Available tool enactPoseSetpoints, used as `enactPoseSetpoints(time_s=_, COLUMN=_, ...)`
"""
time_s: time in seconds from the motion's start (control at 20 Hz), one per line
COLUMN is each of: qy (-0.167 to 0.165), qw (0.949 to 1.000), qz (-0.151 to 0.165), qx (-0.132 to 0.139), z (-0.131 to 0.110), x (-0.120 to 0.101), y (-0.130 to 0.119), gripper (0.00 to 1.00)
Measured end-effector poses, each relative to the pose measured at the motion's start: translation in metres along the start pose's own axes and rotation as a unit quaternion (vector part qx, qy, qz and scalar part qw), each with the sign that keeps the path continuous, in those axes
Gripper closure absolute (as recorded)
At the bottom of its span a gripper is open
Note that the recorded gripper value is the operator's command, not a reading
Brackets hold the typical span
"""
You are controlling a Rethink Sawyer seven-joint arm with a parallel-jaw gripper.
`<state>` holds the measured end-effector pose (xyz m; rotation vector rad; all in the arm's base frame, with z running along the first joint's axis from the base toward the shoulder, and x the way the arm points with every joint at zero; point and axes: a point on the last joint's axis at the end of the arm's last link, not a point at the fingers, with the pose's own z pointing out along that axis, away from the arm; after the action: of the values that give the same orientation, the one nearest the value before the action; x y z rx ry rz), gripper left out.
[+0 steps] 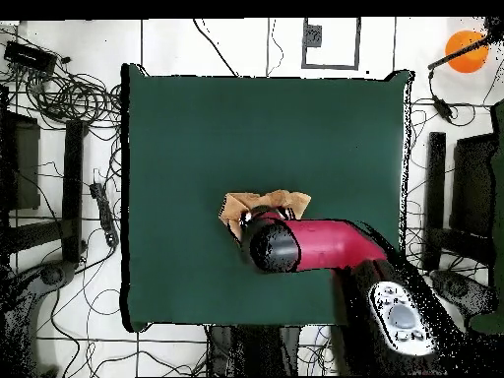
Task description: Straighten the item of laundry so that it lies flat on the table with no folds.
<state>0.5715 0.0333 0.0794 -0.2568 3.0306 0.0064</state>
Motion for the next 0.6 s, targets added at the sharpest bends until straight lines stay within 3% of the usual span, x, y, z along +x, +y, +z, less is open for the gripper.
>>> enactPoseSetpoints(time_s=0.3, qy=0.081, qw=0.9945, qz=-0.061, qx=0.028, z=-0.020, x=0.016, y=0.045, gripper=0.00)
enactPoseSetpoints(time_s=0.6, qy=0.079, qw=0.9949, qz=-0.049, qx=0.039, z=-0.031, x=0.008, y=0.027, gripper=0.00)
